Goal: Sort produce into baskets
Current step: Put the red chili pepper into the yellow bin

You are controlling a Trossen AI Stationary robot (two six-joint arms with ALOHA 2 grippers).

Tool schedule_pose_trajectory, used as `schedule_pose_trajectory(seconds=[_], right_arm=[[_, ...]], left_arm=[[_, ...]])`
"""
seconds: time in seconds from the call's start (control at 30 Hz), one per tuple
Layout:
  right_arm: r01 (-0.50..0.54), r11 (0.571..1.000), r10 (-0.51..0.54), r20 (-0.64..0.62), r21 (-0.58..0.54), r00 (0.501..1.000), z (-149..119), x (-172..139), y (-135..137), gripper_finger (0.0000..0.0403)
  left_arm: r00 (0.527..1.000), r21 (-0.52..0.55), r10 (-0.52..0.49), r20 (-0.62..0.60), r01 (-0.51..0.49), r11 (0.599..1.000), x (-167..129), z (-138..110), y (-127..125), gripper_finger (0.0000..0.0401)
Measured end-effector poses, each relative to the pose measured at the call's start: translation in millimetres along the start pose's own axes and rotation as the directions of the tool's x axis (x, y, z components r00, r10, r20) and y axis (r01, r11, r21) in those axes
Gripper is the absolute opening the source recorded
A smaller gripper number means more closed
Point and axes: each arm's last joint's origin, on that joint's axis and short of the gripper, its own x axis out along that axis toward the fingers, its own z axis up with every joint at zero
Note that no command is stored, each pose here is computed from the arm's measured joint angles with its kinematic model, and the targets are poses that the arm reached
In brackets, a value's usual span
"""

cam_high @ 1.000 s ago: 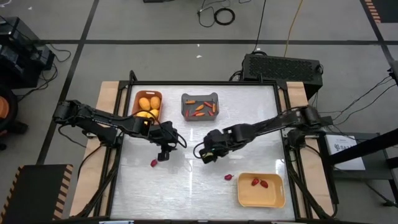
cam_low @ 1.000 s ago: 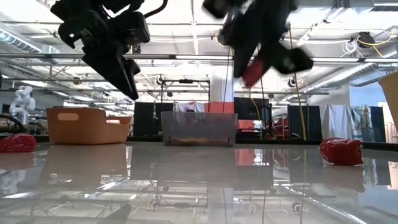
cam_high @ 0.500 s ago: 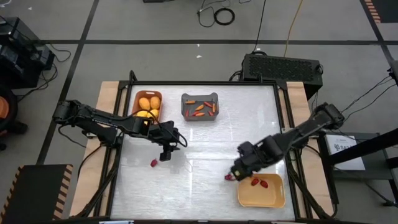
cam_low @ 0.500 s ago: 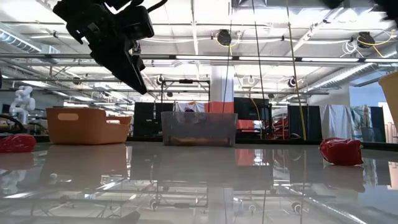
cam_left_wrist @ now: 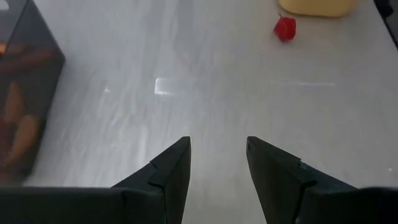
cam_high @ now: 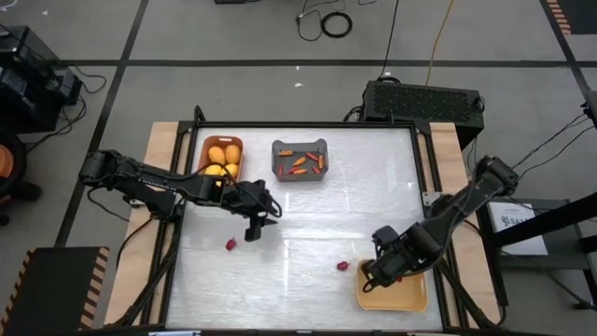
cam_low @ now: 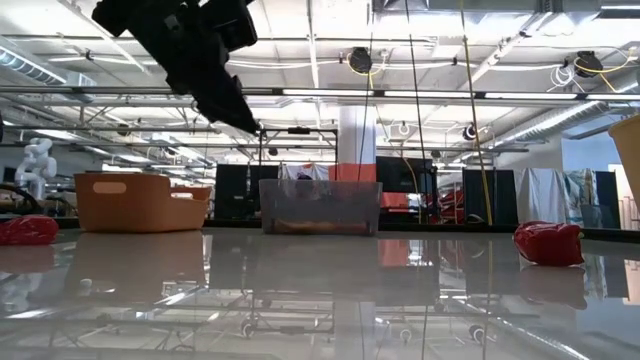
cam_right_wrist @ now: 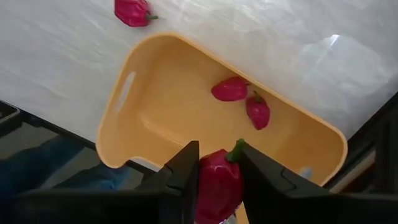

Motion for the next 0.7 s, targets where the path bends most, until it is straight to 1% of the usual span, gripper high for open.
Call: schedule_pose_trajectory(seconds=[0.13, 0.27, 0.37, 0.47, 0.57, 0.7], right_arm=[[0.013, 1.0, -0.013, 0.003, -0.025, 1.0, -0.6, 0.2, -1.5, 0.0108], [0.015, 0.996, -0.015, 0.005, -0.082, 1.0, -0.6, 0.2, -1.7, 0.013], [0.007, 0.992, -0.007, -0.001, -0.123, 1.0, -2.3, 0.3, -1.2, 0.0147], [-0.013, 0.984, 0.012, -0.009, -0.175, 1.0, -9.4, 1.0, -0.7, 0.016], [-0.03, 0.969, 0.036, 0.02, -0.245, 0.999, -16.6, 1.7, -1.0, 0.0169], [-0.077, 0.928, 0.126, 0.115, -0.364, 0.985, -17.9, 1.4, 4.6, 0.0174]], left_arm=[[1.0, -0.103, 0.0, -0.001, 0.0, 0.995, 0.0, -0.1, 0.0, 0.0164], [1.0, -0.171, 0.003, 0.014, -0.001, 0.985, 0.0, 1.3, 0.0, 0.0164], [1.0, -0.252, 0.009, 0.029, -0.002, 0.968, 0.0, 2.7, 0.0, 0.0164], [1.0, -0.3, 0.005, 0.031, 0.005, 0.954, 0.0, 2.9, -0.7, 0.0164], [0.999, -0.363, -0.027, 0.027, 0.035, 0.931, -0.3, 2.7, -2.2, 0.0164], [0.998, -0.42, -0.056, -0.014, 0.045, 0.906, -10.9, 3.2, -10.2, 0.0164]])
